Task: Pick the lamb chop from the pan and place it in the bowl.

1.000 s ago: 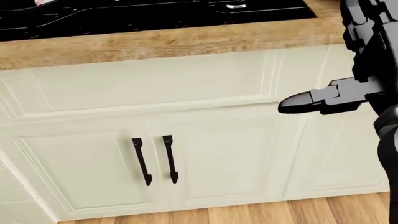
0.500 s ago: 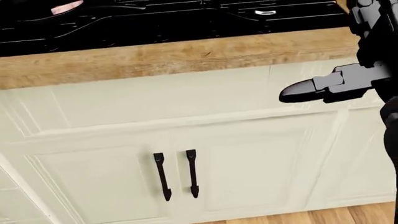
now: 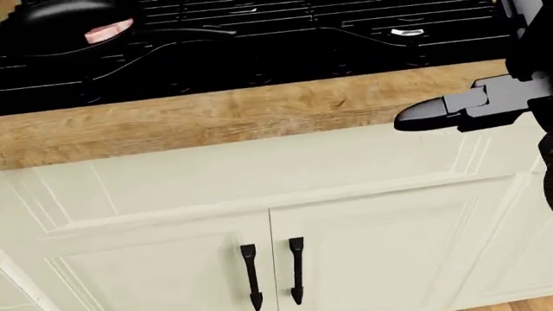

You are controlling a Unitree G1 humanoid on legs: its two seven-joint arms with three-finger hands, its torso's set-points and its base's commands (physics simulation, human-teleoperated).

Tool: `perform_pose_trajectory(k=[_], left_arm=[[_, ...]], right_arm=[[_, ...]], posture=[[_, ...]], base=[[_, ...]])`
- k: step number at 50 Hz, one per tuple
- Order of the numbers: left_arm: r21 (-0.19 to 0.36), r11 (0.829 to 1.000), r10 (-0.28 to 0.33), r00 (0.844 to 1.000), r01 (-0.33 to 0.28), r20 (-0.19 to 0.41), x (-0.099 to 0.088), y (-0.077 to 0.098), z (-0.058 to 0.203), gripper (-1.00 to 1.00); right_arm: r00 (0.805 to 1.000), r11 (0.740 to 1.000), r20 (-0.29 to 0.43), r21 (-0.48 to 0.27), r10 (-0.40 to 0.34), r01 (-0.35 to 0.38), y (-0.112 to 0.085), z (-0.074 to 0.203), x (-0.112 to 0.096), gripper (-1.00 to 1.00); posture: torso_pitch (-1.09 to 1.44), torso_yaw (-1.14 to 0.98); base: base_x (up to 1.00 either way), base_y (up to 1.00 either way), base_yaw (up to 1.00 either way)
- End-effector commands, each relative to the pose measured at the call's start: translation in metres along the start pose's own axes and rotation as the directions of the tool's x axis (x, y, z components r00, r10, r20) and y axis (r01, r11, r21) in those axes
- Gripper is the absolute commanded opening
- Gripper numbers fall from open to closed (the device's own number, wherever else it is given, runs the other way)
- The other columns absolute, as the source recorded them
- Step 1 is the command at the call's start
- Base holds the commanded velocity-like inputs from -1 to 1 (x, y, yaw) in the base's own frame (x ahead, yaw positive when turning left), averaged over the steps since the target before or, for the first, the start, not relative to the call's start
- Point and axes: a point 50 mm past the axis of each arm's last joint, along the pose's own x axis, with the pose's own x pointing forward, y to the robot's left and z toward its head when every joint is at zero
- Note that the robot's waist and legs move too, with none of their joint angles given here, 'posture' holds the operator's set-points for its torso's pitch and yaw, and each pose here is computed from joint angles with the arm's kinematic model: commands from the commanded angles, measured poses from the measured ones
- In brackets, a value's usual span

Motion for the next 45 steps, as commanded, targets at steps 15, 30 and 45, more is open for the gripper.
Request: perform_pose_trajectory(k=[15,30,45], left_arm=[[0.004,1.000,0.005,0.998,-0.005,0.067,0.001,0.002,0.017,1.00],[-0.001,1.000,0.014,0.997,-0.014,0.072,0.002,0.005,0.020,1.00],[-0.002,1.000,0.021,0.996,-0.020,0.082,0.001,0.007,0.025,1.00]], right_arm=[[0.997,1.000,0.078,-0.028,-0.003,0.005,-0.004,0.020,0.004,1.00],[0.996,1.000,0.085,-0.024,-0.004,0.006,-0.007,0.024,0.005,1.00],[0.996,1.000,0.091,-0.030,0.001,0.002,-0.006,0.028,0.007,1.00]], posture=[[0.00,0.00],[0.00,0.00],[0.00,0.00]], base=[[0.19,0.29,0.00],[0.17,0.30,0.00],[0.14,0.30,0.00]])
